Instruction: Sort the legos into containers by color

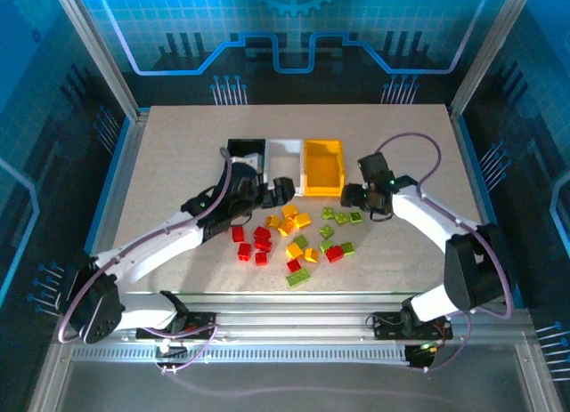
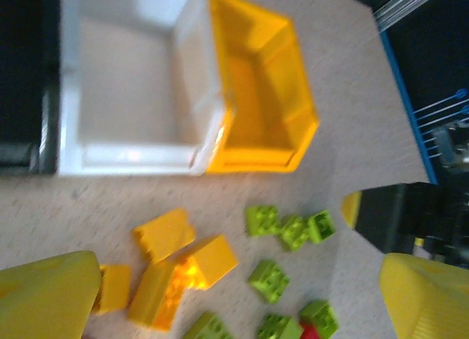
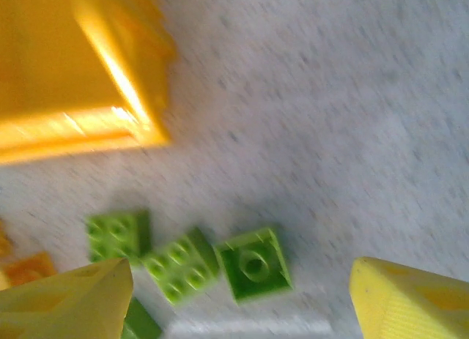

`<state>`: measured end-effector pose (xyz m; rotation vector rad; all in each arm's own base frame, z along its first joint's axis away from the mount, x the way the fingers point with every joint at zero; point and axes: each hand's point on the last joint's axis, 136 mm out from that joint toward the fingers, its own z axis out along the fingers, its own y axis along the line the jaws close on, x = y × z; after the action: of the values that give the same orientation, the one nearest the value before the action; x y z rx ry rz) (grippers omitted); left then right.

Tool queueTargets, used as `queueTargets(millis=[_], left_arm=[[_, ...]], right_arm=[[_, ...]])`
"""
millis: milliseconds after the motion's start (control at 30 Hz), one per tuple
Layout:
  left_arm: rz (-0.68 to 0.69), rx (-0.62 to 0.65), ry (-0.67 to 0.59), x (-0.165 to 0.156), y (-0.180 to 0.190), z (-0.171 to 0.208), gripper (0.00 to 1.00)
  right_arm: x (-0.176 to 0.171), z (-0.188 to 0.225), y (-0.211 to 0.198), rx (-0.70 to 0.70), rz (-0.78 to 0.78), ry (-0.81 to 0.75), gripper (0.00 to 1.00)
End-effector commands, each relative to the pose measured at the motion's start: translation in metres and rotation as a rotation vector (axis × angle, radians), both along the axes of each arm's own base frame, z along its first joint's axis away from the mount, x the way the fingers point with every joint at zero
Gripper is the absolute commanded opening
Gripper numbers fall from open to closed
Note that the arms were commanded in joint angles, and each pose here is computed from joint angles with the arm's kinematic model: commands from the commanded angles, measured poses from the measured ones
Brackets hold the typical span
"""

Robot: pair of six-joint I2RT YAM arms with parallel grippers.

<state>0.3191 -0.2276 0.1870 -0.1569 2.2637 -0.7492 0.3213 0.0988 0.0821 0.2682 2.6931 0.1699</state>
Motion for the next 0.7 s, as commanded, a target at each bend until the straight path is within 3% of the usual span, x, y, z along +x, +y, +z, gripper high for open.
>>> queueTargets(millis=[0, 233, 467, 667], left_arm=[[0.027, -0.104, -0.062, -0.006, 0.011, 0.015, 0.99], [0.103, -0.271, -0.095, -0.005, 0.038, 0.025, 0.99], [0.105, -0.291, -0.077, -0.006, 0.045, 0.019, 0.99], [0.137, -0.281, -0.035, -0.006, 0.052, 0.01, 0.99]], right_arm=[[-0.037, -0.022, -0.015, -0.055, -0.015, 0.095, 0.78], [-0.047, -0.053, -0.004, -0.076, 0.051, 0.169, 0.8], [-0.024, -0.051, 0.0, -0.095, 0.034, 0.137, 0.79], [-0.001, -0.051, -0.004, -0.125, -0.004, 0.125, 0.71]])
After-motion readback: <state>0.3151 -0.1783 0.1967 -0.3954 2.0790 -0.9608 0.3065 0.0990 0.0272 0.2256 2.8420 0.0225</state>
